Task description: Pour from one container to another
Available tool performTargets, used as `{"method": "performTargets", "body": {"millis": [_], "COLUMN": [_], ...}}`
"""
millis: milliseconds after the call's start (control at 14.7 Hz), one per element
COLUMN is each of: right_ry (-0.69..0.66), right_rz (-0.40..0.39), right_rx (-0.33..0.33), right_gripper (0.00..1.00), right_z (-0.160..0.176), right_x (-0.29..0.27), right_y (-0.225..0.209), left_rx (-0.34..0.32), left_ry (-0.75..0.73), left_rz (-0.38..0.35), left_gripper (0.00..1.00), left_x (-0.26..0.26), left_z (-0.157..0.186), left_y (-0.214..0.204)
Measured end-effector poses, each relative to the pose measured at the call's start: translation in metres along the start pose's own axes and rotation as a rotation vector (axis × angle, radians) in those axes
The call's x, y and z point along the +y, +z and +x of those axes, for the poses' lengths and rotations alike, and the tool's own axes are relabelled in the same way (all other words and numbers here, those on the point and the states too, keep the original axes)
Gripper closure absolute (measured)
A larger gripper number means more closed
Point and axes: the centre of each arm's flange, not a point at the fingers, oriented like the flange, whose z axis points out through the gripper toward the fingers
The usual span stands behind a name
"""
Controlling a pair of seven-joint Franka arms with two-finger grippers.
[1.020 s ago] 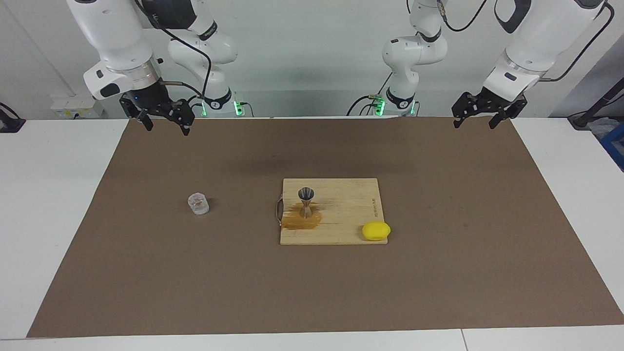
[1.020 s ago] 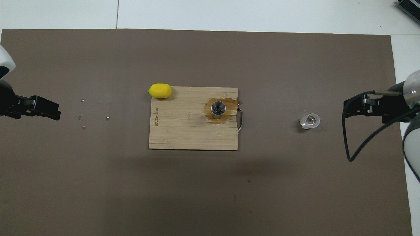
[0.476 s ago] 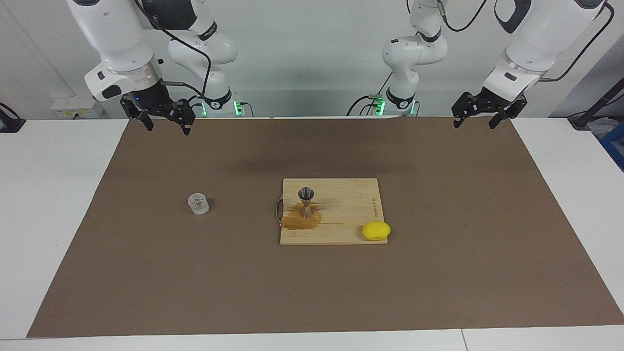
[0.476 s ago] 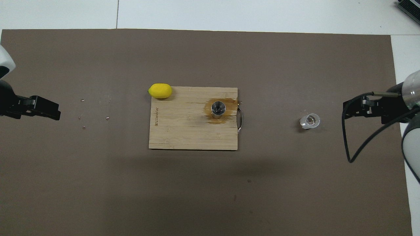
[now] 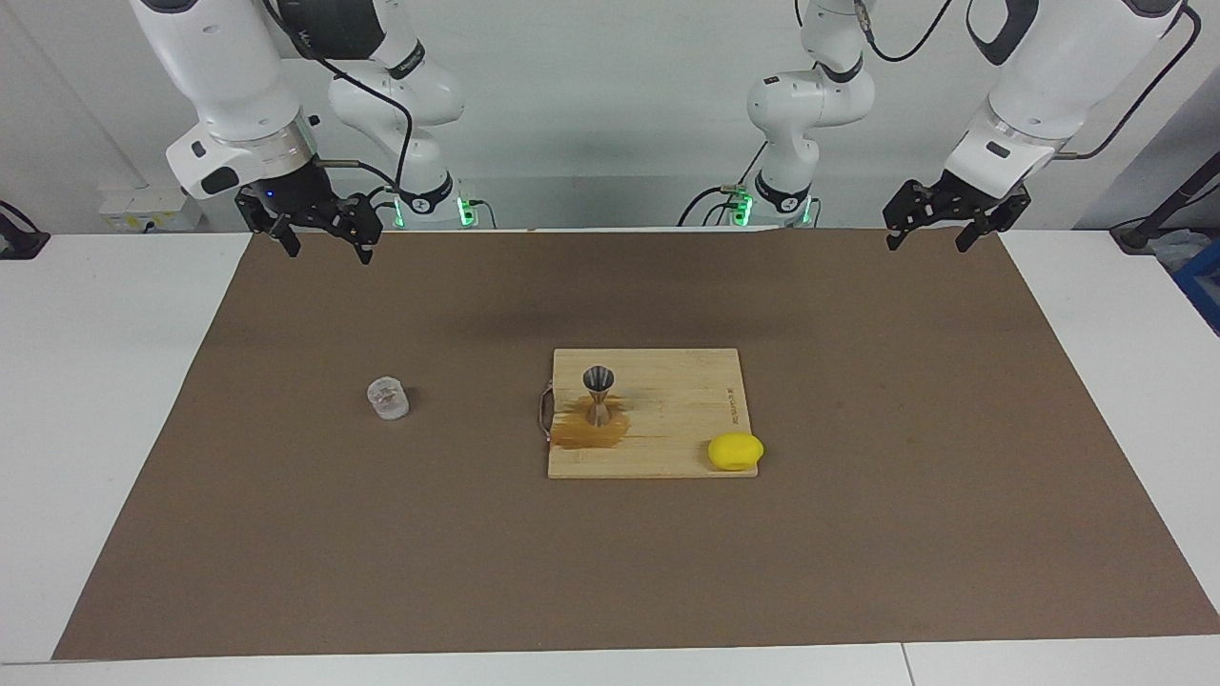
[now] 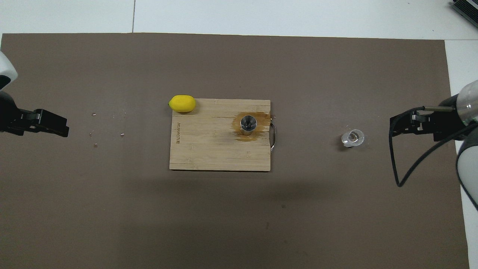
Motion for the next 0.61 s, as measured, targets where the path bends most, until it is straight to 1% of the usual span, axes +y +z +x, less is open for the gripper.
{"method": "performTargets", "body": {"millis": [612], "right_ry": [-0.015], "right_rz": [-0.002], "right_rx": [-0.01], "right_gripper": [0.0], "right_z": [-0.0019], "right_x": [0.0002], "right_y": [0.0043], "left_rx": [0.0], "left_ry": [0.0], "left_rz": [0.0], "left_gripper": [0.0], "left_x": [0.0], "left_z": [0.0], "left_y": [0.0]}}
